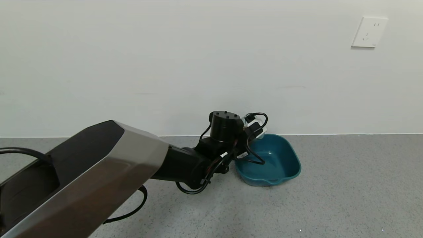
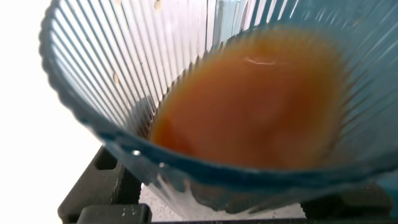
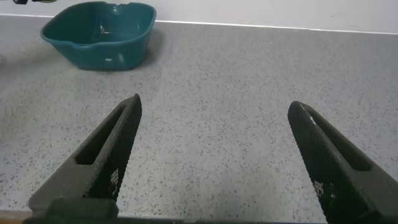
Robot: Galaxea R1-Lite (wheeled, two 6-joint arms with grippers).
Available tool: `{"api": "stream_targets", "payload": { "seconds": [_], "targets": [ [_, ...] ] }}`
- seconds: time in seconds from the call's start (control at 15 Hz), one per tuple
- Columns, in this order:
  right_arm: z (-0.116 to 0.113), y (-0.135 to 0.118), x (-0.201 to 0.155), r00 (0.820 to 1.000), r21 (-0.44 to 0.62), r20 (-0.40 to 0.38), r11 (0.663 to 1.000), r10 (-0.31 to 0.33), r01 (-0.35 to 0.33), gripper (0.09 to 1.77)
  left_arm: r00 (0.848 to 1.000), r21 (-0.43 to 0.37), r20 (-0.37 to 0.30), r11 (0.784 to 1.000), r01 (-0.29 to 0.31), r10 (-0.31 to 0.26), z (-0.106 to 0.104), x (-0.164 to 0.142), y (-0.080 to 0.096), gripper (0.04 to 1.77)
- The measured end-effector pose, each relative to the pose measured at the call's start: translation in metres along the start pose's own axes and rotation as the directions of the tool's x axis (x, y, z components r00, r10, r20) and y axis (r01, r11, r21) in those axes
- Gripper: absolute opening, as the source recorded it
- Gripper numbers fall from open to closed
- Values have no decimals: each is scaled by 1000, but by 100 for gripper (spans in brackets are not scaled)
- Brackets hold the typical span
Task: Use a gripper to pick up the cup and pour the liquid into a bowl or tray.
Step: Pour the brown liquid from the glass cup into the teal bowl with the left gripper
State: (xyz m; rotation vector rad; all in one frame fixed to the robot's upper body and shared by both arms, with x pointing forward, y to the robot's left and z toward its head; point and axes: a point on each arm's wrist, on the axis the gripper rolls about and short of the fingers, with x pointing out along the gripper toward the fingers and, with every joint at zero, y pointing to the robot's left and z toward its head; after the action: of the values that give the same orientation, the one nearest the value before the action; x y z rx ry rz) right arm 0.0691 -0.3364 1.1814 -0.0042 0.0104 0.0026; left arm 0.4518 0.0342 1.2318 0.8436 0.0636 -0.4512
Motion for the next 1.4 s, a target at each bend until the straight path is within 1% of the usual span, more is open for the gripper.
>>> {"api": "stream_targets", "payload": {
  "seconds": [0.2,0.6,1.13,1.4],
  "targets": [
    [0,0,0,1000,0,0,1000,0,0,171,999,57,-25,998,-23,25,-1,1,-1,133],
    [0,0,0,1000,0,0,1000,0,0,171,999,141,-41,990,-28,35,-2,1,-5,133],
    [0,0,0,1000,0,0,1000,0,0,171,998,264,-48,964,-29,43,-4,2,-6,133],
    [0,0,0,1000,0,0,1000,0,0,171,998,322,-51,946,-22,41,-4,2,-6,133]
  ]
}}
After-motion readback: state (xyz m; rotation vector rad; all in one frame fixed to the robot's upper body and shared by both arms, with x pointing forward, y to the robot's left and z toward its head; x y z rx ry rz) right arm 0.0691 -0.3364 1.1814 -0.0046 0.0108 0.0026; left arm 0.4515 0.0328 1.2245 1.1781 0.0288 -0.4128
